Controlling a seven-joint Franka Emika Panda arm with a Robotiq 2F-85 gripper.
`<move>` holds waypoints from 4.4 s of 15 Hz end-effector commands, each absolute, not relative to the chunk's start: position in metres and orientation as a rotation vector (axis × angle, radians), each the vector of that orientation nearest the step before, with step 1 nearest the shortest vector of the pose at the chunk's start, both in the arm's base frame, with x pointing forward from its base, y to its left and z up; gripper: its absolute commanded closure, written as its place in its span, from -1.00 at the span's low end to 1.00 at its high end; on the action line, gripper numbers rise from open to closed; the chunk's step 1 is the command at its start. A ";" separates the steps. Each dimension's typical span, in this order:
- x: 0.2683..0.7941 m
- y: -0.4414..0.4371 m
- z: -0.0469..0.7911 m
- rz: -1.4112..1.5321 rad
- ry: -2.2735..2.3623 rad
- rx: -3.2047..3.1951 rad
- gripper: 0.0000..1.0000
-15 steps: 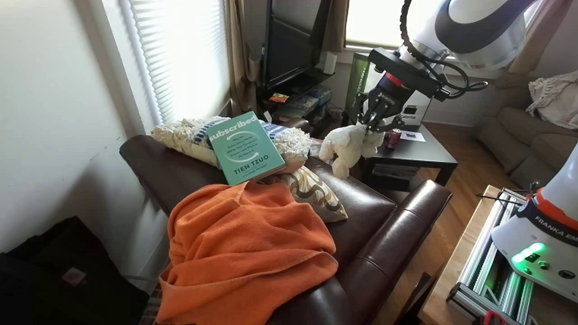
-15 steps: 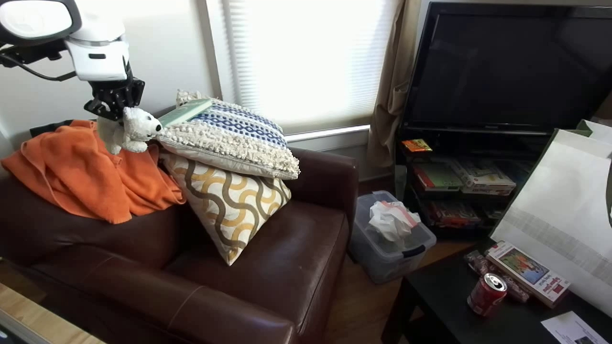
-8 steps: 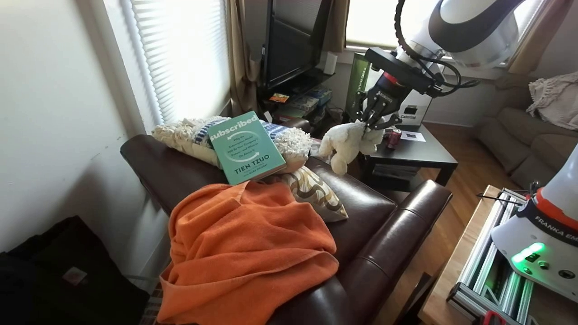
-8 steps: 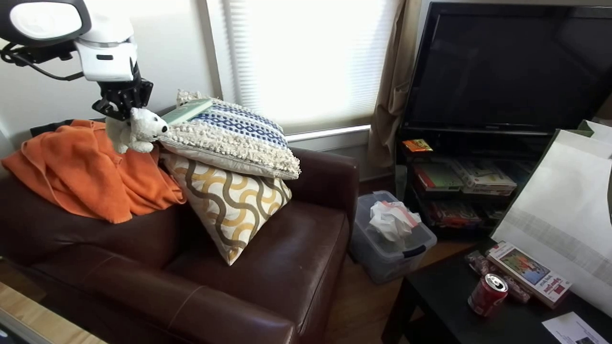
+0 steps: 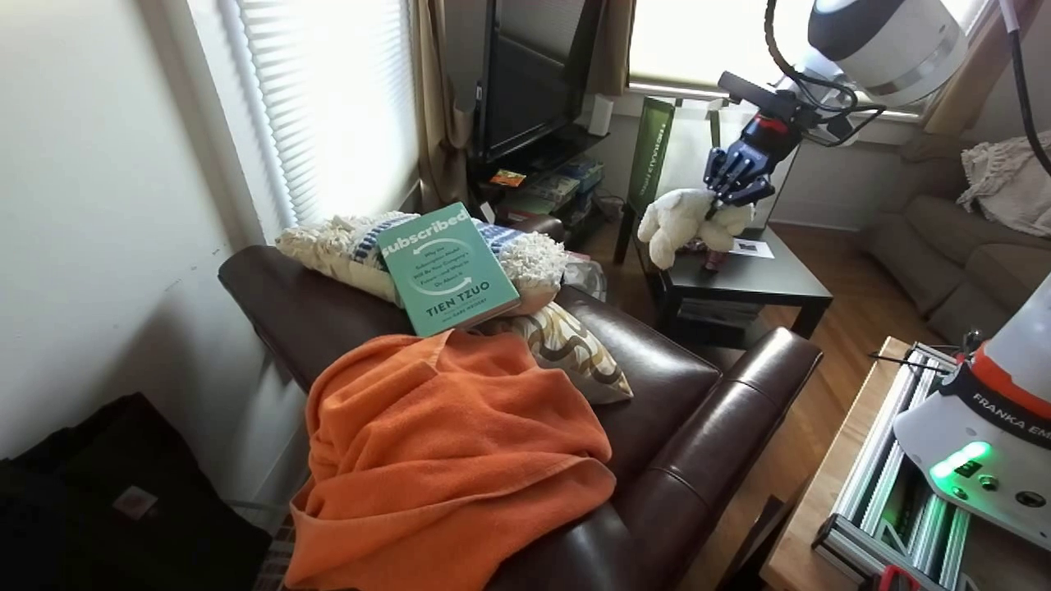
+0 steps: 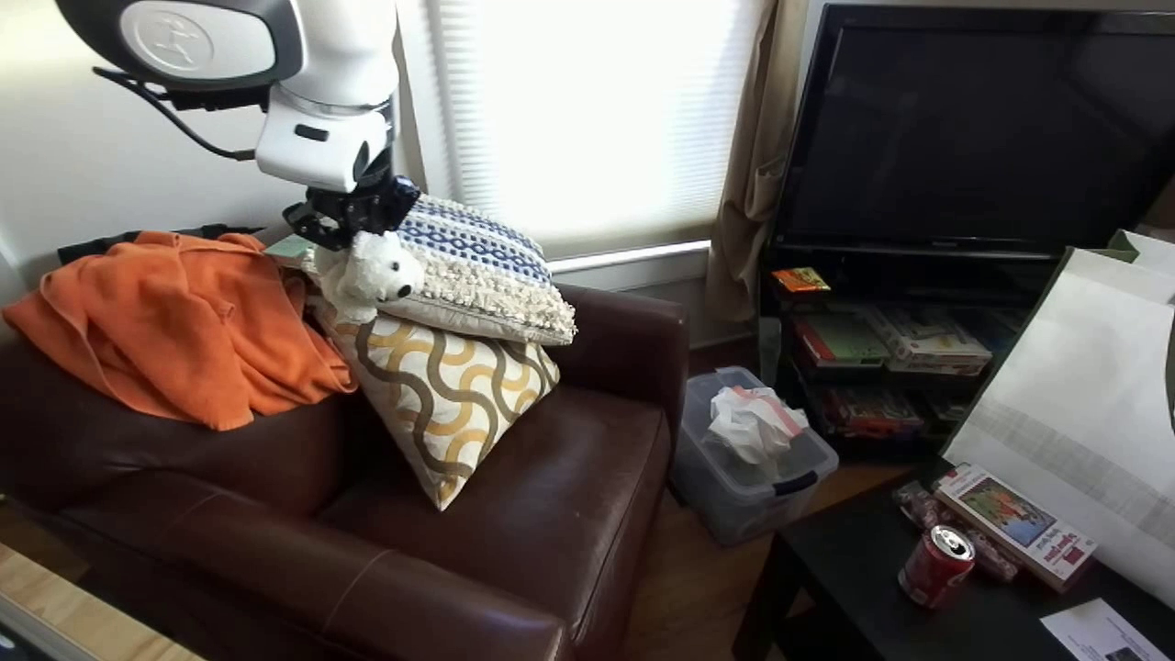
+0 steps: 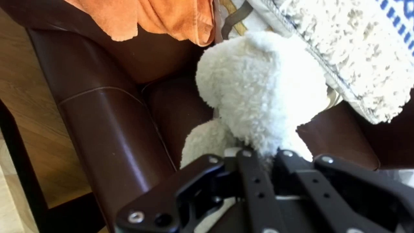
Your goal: Pick up the white stuffed toy and put it on the right arm rest of the couch
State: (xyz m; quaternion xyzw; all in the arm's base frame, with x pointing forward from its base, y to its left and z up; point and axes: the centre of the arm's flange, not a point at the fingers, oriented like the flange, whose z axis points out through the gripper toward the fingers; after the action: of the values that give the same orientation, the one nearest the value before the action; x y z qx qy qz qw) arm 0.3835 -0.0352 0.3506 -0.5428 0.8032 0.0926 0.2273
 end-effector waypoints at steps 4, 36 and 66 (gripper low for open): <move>0.314 -0.122 0.310 0.472 2.395 -1.108 0.95; 0.307 -0.255 0.168 1.000 2.909 -1.322 0.95; 0.330 -0.213 0.092 0.851 1.439 -2.627 0.95</move>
State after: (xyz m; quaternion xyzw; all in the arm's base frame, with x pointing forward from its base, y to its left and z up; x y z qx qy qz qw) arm 0.3319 -0.2164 0.1123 -0.8097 0.5255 0.2614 -0.0001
